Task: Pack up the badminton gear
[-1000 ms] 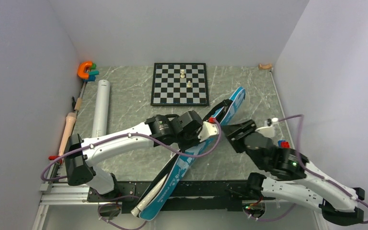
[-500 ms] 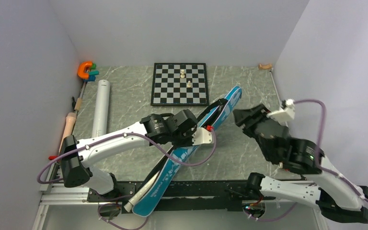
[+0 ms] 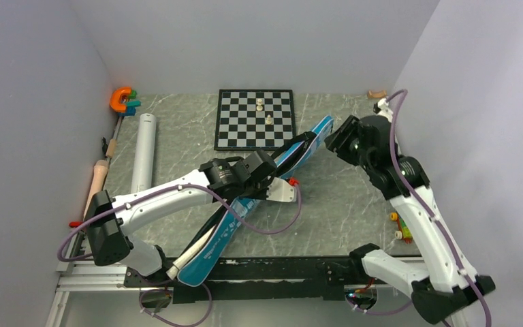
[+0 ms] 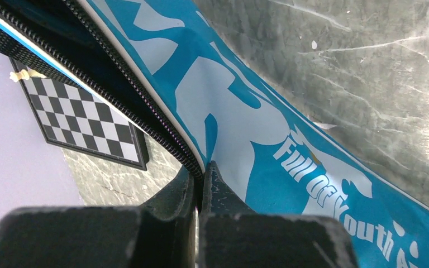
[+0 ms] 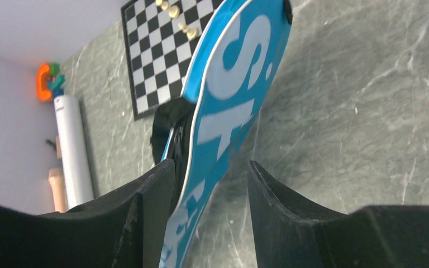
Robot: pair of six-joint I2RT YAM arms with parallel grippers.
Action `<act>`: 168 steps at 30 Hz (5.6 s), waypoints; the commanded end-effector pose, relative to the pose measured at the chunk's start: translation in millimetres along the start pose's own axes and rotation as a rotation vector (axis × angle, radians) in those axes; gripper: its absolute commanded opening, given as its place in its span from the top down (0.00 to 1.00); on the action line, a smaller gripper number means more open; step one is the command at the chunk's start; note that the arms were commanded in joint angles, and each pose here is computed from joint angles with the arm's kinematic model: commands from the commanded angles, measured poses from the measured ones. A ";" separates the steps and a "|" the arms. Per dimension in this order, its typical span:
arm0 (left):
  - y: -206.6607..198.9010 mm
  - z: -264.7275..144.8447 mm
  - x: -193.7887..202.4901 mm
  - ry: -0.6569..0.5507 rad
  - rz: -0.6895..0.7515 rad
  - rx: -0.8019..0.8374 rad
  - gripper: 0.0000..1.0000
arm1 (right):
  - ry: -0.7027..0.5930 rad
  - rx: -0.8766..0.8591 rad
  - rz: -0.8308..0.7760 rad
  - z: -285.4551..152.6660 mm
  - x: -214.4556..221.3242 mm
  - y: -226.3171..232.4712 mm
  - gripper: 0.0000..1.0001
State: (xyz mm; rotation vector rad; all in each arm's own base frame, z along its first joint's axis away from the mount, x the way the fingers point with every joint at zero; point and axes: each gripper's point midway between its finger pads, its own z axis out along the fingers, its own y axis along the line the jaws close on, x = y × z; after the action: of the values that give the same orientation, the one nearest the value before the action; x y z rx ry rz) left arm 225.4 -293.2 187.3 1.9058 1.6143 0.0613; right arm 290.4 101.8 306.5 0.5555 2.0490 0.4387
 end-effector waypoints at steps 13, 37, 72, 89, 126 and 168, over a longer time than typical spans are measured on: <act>74.4 33.8 -117.2 -0.140 0.138 -0.153 1.00 | -0.047 0.086 -0.012 -41.4 7.7 -50.4 0.44; 28.7 10.7 -9.6 -0.046 -0.354 -0.017 1.00 | 0.112 -0.006 0.027 -40.4 34.1 -34.1 0.43; 24.3 -4.4 14.5 -0.081 -0.415 -0.004 1.00 | 0.377 -0.411 0.210 8.2 106.9 -6.2 0.52; 20.9 -5.8 16.2 -0.074 -0.417 0.008 1.00 | 0.352 -0.404 0.224 11.2 108.0 -10.4 0.82; 14.1 -4.0 24.1 -0.058 -0.404 0.011 1.00 | 0.409 -0.463 0.258 -10.9 116.5 -3.7 0.76; 17.1 -5.0 16.9 -0.066 -0.424 0.021 1.00 | 0.492 -0.576 0.291 -5.3 174.1 63.0 1.00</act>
State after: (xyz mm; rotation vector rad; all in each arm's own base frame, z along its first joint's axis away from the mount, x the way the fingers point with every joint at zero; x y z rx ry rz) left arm 235.2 -261.6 164.6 1.6058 2.0136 -0.1392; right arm 207.4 230.4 191.6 0.4264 2.2778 1.3146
